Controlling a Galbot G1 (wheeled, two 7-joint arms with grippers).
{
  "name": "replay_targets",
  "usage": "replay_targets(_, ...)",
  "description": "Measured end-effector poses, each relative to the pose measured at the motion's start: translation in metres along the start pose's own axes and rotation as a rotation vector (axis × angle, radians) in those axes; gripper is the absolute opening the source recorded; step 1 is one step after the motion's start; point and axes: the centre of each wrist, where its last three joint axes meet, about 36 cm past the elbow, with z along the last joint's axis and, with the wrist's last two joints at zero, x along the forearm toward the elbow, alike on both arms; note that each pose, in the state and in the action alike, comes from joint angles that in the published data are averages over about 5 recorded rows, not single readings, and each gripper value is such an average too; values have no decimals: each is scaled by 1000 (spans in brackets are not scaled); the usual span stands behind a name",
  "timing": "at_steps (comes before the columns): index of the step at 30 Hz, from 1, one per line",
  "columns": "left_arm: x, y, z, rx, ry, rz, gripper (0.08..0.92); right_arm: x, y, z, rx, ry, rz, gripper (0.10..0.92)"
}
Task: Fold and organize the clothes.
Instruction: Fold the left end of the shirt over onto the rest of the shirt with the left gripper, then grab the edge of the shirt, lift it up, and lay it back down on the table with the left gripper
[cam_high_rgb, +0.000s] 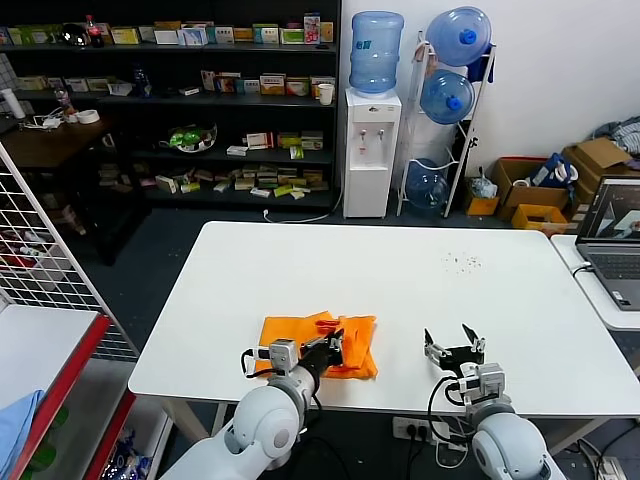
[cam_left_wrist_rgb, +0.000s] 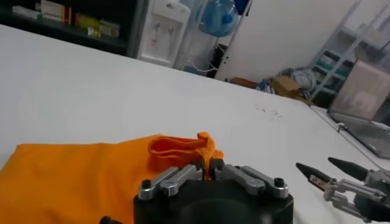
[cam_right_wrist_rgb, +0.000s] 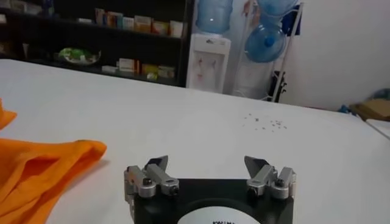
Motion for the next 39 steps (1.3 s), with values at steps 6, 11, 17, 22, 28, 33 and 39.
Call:
replay_targets(6, -10, -9, 7, 44, -39, 18, 379, 0, 3, 1, -3, 1, -4, 823)
replay_targets(11, -11, -11, 11, 78, -75, 23, 526, 0, 3, 1, 0, 1, -6, 823)
replay_targets(17, -6, -3, 12, 78, -111, 15, 700, -1, 3, 2, 12, 3, -18, 823)
replay_targets(22, 6, 24, 13, 20, -107, -18, 809, -1, 2, 5, 22, -2, -33, 823)
replay_targets(28, 24, 71, 15, -62, -41, -68, 822, -1, -1, 8, 37, -4, -54, 823)
replay_targets(33, 35, 111, 9, -111, 22, -94, 823, 0, -3, 10, 40, -2, -66, 823)
replay_targets(39, 41, 147, -4, -122, 66, -105, 823, 2, -6, 13, 44, 2, -71, 823)
